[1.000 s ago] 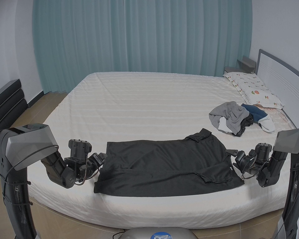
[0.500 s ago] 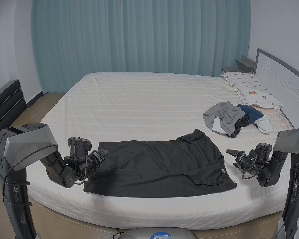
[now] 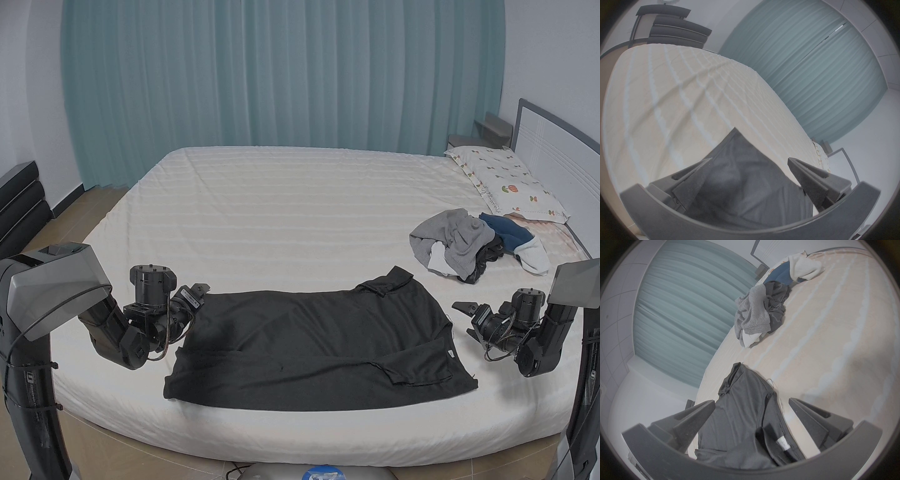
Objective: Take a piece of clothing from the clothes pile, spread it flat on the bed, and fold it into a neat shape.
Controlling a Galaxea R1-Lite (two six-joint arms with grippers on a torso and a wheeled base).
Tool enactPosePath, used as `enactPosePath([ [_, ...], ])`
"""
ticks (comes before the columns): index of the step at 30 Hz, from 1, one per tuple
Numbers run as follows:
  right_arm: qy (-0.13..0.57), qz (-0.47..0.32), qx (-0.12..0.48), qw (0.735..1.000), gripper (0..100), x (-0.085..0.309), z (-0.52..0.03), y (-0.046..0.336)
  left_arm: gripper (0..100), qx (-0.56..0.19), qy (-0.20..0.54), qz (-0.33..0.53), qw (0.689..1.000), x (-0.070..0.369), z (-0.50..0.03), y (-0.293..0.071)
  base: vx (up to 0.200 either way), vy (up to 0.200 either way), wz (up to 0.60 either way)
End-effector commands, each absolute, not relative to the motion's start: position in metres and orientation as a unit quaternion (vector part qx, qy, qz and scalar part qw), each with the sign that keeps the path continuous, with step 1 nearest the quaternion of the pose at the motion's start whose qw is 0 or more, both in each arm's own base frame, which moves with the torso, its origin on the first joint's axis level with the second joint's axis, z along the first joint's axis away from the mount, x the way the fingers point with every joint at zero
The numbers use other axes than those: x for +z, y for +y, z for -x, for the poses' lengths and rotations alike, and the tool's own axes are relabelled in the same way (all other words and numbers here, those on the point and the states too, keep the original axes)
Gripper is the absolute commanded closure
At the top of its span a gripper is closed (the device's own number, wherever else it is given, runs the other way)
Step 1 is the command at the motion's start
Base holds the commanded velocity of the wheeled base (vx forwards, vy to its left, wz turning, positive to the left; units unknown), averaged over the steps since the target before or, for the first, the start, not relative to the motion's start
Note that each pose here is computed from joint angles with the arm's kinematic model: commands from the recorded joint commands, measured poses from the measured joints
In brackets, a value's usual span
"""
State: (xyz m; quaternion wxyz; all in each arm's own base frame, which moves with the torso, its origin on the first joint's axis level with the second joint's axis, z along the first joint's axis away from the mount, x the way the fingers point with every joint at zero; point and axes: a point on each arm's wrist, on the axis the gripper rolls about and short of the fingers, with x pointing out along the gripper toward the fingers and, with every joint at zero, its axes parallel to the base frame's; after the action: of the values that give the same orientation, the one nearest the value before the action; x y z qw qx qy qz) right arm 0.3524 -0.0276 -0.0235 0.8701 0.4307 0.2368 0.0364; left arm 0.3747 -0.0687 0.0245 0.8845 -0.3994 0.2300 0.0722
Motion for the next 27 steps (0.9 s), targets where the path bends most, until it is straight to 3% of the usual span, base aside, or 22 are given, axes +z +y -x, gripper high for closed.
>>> enactPosePath([
  [1, 0.24, -0.431, 0.037, 0.869, 0, -0.025, -0.352, -0.027, 0, 0.079, 0.225, 0.402, 0.884, 0.022, -0.381, -0.063, 0.0, 0.0, 0.0],
  [16, 0.251, -0.433, 0.033, 0.865, 0, -0.03, -0.348, -0.026, 0, 0.103, 0.223, 0.405, 0.881, 0.024, -0.429, -0.038, 0.0, 0.0, 0.0],
  [27, 0.258, -0.433, 0.031, 0.863, 0, -0.036, -0.349, -0.025, 0, 0.04, 0.287, 0.35, 0.891, -0.019, -0.459, -0.029, 0.0, 0.0, 0.0],
])
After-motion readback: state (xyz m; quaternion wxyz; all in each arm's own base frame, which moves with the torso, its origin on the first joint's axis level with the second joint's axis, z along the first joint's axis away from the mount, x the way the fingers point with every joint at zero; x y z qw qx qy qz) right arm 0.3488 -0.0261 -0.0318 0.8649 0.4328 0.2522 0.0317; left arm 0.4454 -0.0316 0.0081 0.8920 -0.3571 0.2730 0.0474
